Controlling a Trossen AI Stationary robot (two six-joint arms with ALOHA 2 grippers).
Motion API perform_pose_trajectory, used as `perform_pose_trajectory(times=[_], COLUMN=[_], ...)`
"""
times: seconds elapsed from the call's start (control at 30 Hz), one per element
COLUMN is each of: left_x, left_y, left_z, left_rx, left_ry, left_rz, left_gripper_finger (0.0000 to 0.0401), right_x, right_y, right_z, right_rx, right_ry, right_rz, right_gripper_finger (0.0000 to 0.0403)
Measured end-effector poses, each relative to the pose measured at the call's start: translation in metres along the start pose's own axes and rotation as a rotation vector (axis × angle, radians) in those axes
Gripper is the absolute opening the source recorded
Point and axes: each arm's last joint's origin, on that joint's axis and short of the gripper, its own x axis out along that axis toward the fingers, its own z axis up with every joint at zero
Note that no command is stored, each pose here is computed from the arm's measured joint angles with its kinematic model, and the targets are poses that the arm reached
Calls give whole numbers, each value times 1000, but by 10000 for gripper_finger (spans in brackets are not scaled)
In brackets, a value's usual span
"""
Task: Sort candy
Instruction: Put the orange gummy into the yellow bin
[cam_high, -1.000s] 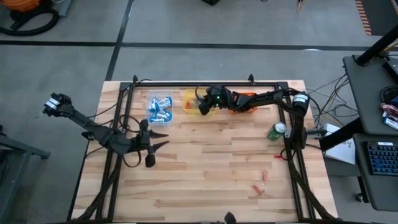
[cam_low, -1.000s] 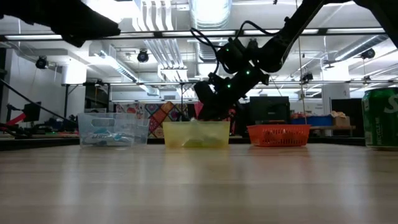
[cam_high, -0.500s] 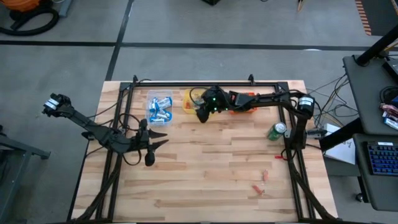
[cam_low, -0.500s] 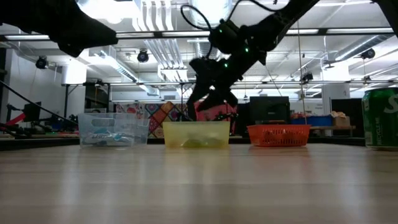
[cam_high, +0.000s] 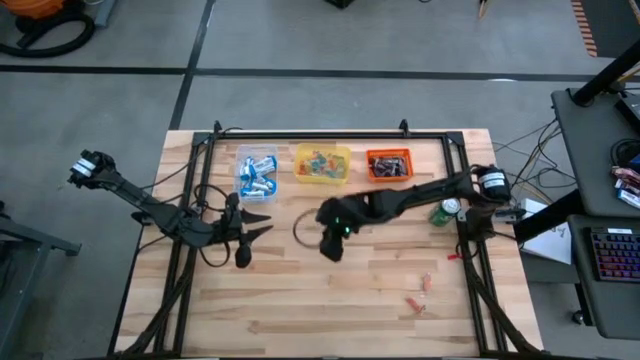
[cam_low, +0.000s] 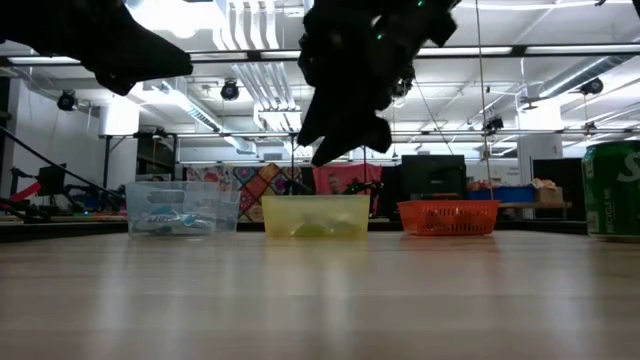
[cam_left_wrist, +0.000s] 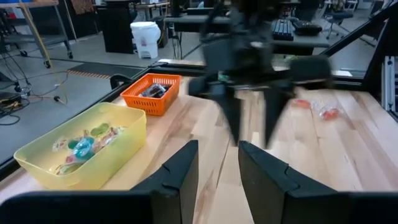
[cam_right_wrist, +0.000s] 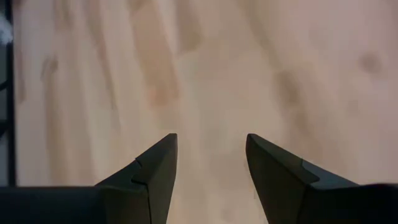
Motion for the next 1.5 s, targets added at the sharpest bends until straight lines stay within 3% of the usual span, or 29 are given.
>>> perform_pose_trajectory(times=[0.23, 0.53, 0.67, 0.83, 1.0, 1.37, 1.5], left_x=[2, 5, 6, 6, 6, 6, 6], left_y=[-2, -4, -4, -4, -4, -4, -4], left_z=[-3, -7, -7, -8, -8, -8, -8], left_rx=[8, -6, -6, 0, 10, 11, 11], left_ry=[15, 31, 35, 37, 37, 37, 37], left_rz=[3, 6, 7, 7, 7, 7, 7], left_gripper_finger=[97, 97, 97, 97, 97, 97, 97], right_x=[1, -20, -34, -43, -42, -9, -2], right_y=[39, 84, 104, 125, 125, 112, 111], right_z=[-42, -124, -155, -181, -194, -214, -217], right_rx=[112, 327, 405, 457, 503, 362, 297], right_ry=[217, 636, 749, 766, 760, 790, 801], right_rz=[-42, -314, -421, -455, -521, -552, -540], right_gripper_finger=[180, 185, 185, 189, 192, 190, 165])
